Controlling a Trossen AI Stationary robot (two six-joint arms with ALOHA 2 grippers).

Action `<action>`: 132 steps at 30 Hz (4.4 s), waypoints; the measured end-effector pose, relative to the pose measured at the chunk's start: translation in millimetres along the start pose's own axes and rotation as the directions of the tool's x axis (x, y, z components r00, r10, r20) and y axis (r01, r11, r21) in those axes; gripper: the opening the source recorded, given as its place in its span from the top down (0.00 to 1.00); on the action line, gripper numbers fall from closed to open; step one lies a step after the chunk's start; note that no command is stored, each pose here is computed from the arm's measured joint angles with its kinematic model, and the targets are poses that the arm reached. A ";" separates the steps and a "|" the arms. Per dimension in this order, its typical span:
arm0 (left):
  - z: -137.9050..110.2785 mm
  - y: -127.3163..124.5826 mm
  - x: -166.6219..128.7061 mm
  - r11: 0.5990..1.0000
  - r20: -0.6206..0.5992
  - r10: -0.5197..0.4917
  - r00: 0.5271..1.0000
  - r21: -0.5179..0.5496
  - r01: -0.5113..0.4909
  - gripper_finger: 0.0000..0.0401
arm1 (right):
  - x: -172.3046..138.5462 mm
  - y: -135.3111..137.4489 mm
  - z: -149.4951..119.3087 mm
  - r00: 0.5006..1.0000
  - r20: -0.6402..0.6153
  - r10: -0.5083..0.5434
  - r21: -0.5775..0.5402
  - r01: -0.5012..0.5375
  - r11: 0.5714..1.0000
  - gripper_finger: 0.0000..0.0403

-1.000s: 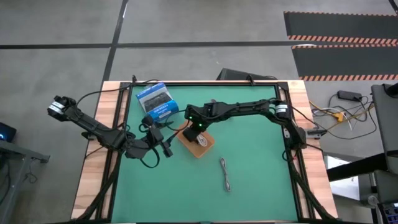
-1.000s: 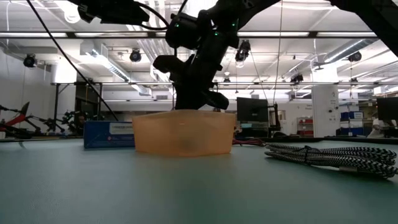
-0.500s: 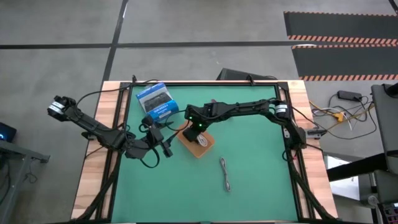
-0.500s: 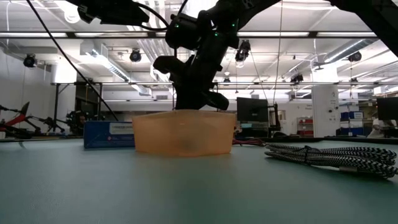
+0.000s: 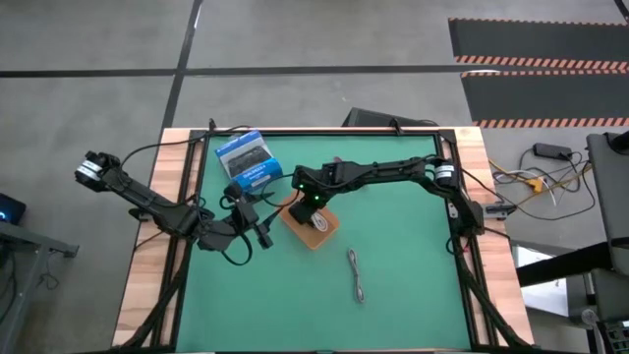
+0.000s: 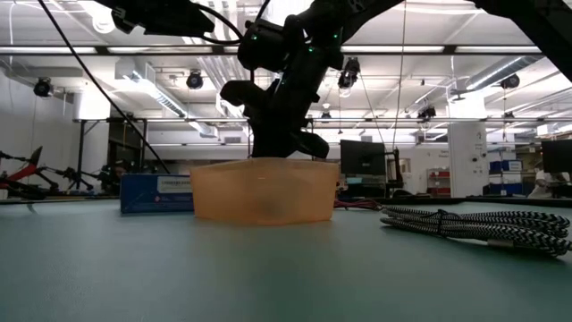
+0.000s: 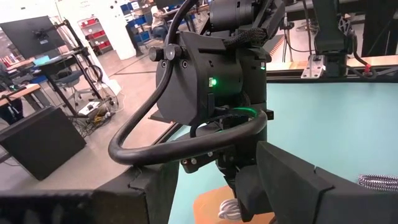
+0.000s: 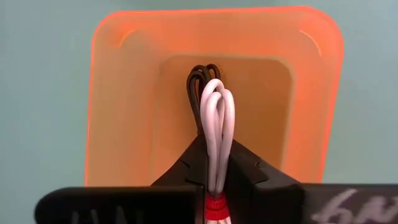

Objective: Pick and place USB-C Cables
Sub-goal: Put the white charger cable into the orange bin, then put the red charger cable into the orange bin

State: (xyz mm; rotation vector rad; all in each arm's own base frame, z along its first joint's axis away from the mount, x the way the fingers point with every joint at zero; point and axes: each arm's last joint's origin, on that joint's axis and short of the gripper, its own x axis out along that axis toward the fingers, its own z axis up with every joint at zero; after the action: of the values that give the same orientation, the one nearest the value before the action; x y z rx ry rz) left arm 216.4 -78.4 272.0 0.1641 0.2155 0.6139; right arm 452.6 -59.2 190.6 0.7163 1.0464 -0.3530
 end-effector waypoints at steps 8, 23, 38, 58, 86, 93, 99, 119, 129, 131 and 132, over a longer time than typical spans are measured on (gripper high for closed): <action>0.0 0.0 0.0 1.000 0.000 0.000 1.000 0.000 0.000 0.50 | 0.1 0.0 0.0 1.000 0.000 0.000 0.000 0.000 1.000 0.89; 0.0 0.0 0.0 1.000 0.000 0.000 1.000 0.000 0.000 0.50 | 0.1 0.0 0.0 1.000 0.002 -0.001 0.000 0.001 1.000 0.83; 0.1 -0.1 -0.1 1.000 0.001 -0.001 1.000 -0.004 0.001 0.50 | -4.4 1.2 0.6 1.000 0.009 0.007 -0.002 -0.007 1.000 0.67; 0.9 -0.1 0.0 1.000 0.005 -0.003 1.000 -0.017 0.003 0.50 | -79.2 43.9 -34.7 0.978 0.205 -0.041 -0.237 0.090 0.967 0.72; 1.0 0.0 0.0 1.000 0.005 0.000 1.000 -0.018 0.000 0.50 | -83.4 47.9 -51.6 0.979 0.202 -0.039 -0.397 0.118 0.910 0.73; 1.2 -1.2 -1.7 1.000 0.007 -0.009 1.000 -0.018 0.009 0.50 | -98.5 46.3 -54.0 0.977 0.205 -0.050 -0.427 0.135 0.894 0.71; 1.4 -2.1 -3.1 1.000 0.009 -0.016 1.000 -0.017 0.016 0.50 | -119.5 42.4 -54.3 0.961 0.267 -0.075 -0.471 0.198 0.860 0.71; 1.4 -2.0 -2.9 1.000 0.008 -0.015 1.000 -0.015 0.015 0.50 | -114.2 -51.9 -29.7 0.923 0.270 -0.275 -0.222 0.338 0.915 0.66; 1.4 -2.0 -2.9 1.000 0.008 -0.015 1.000 -0.010 0.015 0.50 | -92.9 -109.3 -28.1 0.901 0.241 -0.360 -0.089 0.390 0.917 0.63; 1.4 -2.0 -2.9 1.000 0.008 -0.015 1.000 -0.010 0.015 0.50 | -90.3 -121.0 -28.9 0.897 0.227 -0.378 -0.017 0.392 0.920 0.64; 1.4 -2.0 -2.9 1.000 0.008 -0.015 1.000 -0.010 0.015 0.50 | -89.5 -126.7 -29.4 0.897 0.217 -0.386 0.020 0.391 0.920 0.64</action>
State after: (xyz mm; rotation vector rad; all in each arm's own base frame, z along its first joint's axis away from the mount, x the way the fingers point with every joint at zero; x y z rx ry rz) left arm 215.5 -81.8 273.3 0.1556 0.2056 0.5991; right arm 317.0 -136.6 213.7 0.4289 0.9797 -0.7479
